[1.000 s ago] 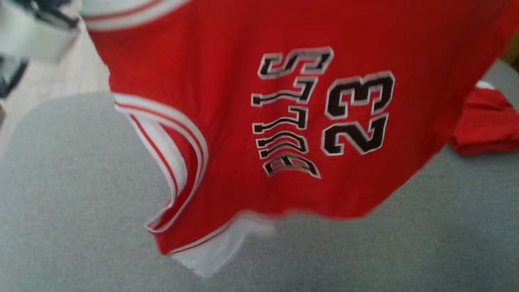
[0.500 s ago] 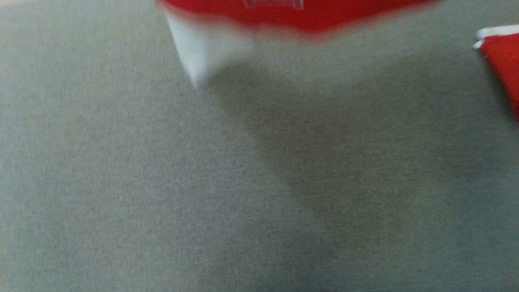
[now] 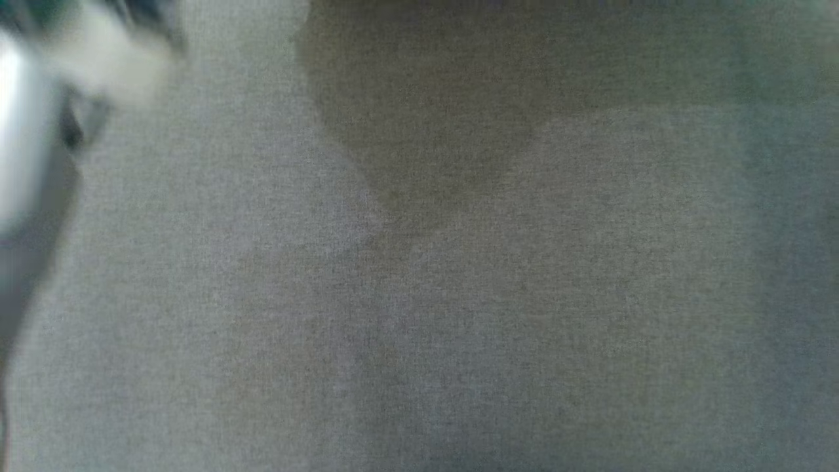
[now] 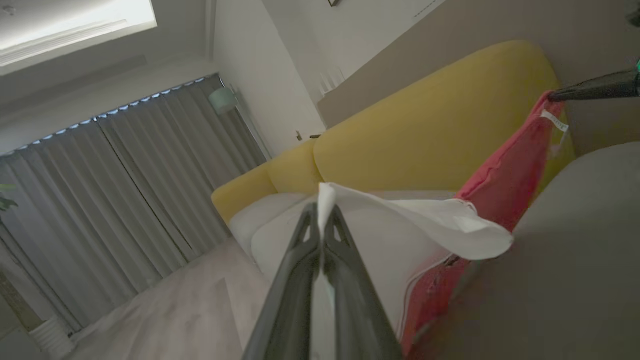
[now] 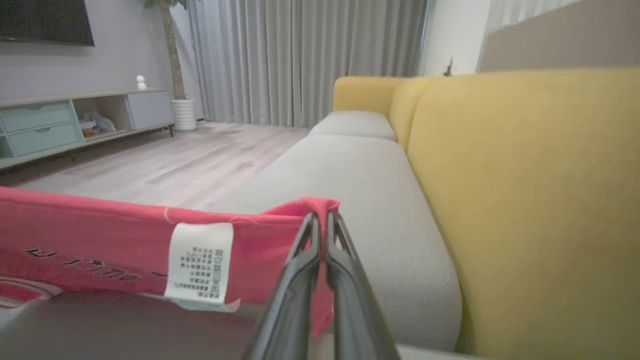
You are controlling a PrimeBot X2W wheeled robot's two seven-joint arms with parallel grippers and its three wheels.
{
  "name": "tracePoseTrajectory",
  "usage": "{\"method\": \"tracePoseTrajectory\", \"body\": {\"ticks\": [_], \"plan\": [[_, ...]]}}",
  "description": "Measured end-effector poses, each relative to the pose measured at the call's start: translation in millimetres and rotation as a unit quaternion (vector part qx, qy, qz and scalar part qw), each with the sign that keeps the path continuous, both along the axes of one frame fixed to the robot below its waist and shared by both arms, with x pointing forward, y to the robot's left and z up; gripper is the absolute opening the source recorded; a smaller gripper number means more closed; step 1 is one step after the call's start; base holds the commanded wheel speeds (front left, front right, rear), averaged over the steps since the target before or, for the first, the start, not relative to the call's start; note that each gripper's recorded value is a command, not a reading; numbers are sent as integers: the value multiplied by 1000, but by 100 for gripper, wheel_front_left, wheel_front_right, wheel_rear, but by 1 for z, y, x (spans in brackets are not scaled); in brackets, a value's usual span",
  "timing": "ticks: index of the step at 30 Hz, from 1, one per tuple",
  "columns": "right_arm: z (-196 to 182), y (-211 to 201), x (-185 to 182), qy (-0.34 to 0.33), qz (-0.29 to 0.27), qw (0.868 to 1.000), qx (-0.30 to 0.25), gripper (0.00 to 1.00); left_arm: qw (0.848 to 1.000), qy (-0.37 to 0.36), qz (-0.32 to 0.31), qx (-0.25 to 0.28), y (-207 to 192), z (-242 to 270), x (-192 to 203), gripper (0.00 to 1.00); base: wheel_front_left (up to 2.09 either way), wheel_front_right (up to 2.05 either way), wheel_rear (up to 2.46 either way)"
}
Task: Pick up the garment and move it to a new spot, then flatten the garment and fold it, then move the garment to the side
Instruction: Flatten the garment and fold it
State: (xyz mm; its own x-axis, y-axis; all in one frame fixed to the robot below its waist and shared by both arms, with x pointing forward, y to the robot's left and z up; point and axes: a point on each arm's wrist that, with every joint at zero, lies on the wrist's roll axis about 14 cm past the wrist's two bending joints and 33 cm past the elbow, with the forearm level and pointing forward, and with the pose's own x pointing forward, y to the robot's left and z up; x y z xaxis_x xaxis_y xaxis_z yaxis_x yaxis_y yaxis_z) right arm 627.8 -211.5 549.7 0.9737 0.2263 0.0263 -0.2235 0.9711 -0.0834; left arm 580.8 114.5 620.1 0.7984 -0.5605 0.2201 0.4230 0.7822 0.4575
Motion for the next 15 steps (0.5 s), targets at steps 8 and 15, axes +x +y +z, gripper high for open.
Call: {"method": "tracePoseTrajectory", "body": {"ticks": [8,15], "plan": [[-84,-15,-80,106,-21,994,33,0,990,139,4,-21,3,-106,-97,0,0,0,0],[-125,-37,-171,162,-50,985,42,0,968,243,26,-47,6,-163,-199,0,0,0,0]]}}
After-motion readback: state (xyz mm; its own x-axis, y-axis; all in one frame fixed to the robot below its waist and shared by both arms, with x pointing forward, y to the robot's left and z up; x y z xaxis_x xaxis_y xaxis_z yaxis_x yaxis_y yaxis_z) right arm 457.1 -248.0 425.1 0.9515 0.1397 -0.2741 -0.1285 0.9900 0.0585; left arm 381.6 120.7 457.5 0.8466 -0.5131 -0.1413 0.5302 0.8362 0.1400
